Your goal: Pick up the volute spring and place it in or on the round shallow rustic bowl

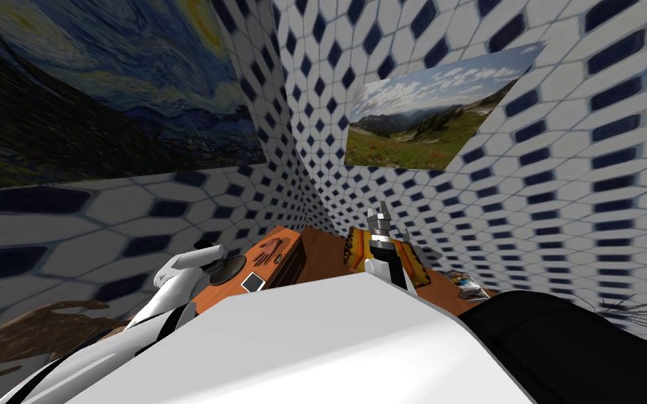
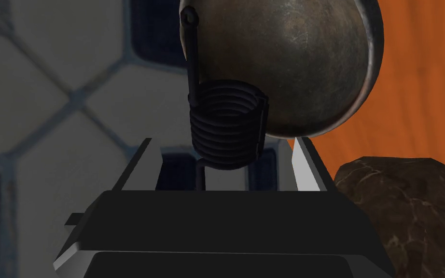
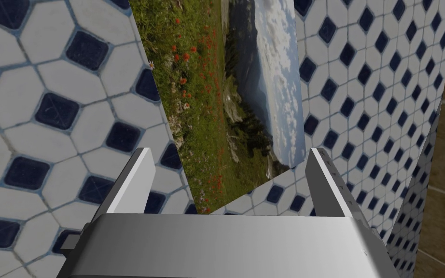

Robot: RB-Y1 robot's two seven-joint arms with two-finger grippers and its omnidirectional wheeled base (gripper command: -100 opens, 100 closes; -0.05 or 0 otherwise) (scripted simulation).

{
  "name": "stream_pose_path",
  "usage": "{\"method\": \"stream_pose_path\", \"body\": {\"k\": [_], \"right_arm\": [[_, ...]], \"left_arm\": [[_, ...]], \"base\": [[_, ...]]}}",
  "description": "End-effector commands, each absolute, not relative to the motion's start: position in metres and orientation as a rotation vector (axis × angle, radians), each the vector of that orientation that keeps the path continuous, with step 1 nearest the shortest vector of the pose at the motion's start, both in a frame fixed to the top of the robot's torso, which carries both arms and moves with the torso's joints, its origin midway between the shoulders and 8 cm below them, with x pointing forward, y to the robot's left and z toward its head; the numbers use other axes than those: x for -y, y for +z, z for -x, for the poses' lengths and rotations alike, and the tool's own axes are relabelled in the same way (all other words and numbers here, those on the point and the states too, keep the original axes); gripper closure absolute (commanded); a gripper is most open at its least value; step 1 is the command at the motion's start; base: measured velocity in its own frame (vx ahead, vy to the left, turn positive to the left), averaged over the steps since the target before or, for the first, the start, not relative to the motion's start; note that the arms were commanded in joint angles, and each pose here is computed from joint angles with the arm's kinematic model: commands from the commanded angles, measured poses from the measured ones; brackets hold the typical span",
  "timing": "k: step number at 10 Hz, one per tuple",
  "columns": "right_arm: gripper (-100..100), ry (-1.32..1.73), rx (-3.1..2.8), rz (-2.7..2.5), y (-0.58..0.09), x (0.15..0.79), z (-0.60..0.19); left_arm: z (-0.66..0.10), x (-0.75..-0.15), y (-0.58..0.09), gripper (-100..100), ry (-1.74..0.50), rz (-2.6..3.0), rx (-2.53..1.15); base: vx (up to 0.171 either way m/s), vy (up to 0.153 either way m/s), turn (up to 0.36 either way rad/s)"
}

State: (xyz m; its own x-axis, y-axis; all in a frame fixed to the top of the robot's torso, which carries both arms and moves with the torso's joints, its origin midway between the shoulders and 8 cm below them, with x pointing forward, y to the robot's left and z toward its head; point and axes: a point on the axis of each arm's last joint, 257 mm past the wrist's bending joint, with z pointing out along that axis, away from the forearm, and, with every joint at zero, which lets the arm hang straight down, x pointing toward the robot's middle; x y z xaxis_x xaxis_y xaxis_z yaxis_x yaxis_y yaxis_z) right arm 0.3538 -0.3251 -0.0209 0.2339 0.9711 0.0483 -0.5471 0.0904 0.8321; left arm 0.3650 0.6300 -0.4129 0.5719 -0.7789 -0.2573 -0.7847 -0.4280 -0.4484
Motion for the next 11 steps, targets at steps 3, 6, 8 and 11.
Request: {"method": "stream_pose_path", "body": {"k": [3, 6, 8, 11], "right_arm": [[0, 1.242, -0.618, -0.861, -0.021, 0.325, -0.354], [0, 1.242, -0.618, -0.861, -0.021, 0.325, -0.354], [0, 1.242, -0.618, -0.861, -0.021, 0.325, -0.354], [0, 1.242, -0.618, -0.861, -0.021, 0.325, -0.354]], "left_arm": [[-0.365, -0.63, -0.413, -100, 0.015, 2.279, -1.248], [-0.368, -0.633, -0.402, -100, 0.016, 2.282, -1.242], [-0.372, -0.638, -0.385, -100, 0.017, 2.286, -1.233], [-0.376, -0.641, -0.368, -100, 0.018, 2.289, -1.225]], "base": [[0.0, 0.0, 0.0], [-0.006, -0.001, -0.009], [-0.041, -0.012, -0.033], [-0.035, -0.006, -0.022]]}}
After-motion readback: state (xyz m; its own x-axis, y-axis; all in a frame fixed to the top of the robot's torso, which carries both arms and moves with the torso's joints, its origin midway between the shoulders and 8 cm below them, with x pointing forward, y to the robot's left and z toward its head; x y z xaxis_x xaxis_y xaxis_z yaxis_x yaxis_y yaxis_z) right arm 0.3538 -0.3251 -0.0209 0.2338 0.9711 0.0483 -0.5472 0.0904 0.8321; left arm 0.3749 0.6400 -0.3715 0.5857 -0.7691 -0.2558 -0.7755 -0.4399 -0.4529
